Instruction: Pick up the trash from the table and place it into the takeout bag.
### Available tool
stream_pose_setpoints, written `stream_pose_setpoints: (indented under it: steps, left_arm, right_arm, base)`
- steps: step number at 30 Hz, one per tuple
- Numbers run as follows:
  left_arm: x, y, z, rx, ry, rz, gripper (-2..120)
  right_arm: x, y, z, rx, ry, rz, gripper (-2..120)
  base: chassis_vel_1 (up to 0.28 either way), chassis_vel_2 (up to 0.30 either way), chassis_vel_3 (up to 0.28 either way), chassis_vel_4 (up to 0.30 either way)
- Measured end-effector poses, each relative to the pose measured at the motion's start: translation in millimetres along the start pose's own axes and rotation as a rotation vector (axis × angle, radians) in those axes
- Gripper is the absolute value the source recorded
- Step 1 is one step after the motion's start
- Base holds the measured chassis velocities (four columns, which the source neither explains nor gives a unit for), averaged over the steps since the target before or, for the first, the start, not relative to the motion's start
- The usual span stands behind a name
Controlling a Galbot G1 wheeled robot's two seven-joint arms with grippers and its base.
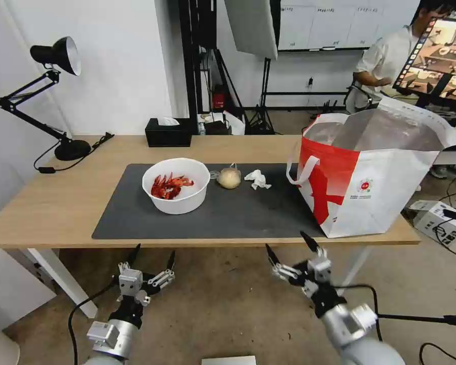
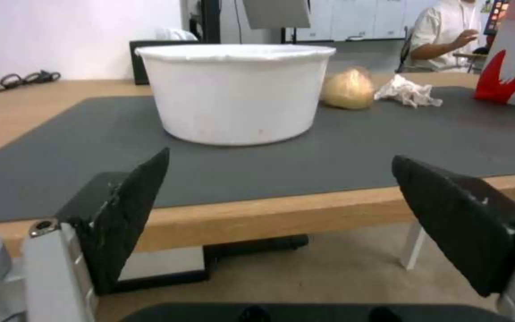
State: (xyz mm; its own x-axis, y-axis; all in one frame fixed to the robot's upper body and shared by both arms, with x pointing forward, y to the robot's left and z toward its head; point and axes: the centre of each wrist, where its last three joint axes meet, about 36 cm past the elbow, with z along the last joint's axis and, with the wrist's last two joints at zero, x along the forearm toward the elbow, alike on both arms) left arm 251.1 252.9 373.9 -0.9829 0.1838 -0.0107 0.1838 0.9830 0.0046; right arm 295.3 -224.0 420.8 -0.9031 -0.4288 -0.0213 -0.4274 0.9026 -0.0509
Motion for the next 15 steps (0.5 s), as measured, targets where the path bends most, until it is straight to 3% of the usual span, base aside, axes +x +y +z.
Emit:
stream_pose_setpoints:
  steps: [5, 15]
  left_arm:
    - [-1.8, 2.1, -0.9, 0.006, 0.009, 0.003, 100]
    - [-2.6, 11.8, -3.8, 0.017, 0.033, -0.013, 100]
  right_arm:
    - [-34.5, 1.5, -2.6, 0.014, 0.009, 0.0, 100]
    - [-123.1, 26.8, -5.7, -0.006, 0.037, 0.14, 100]
  base:
    - [0.0, 0.0, 0.0, 0.0]
    - [0.0, 0.0, 0.0, 0.0]
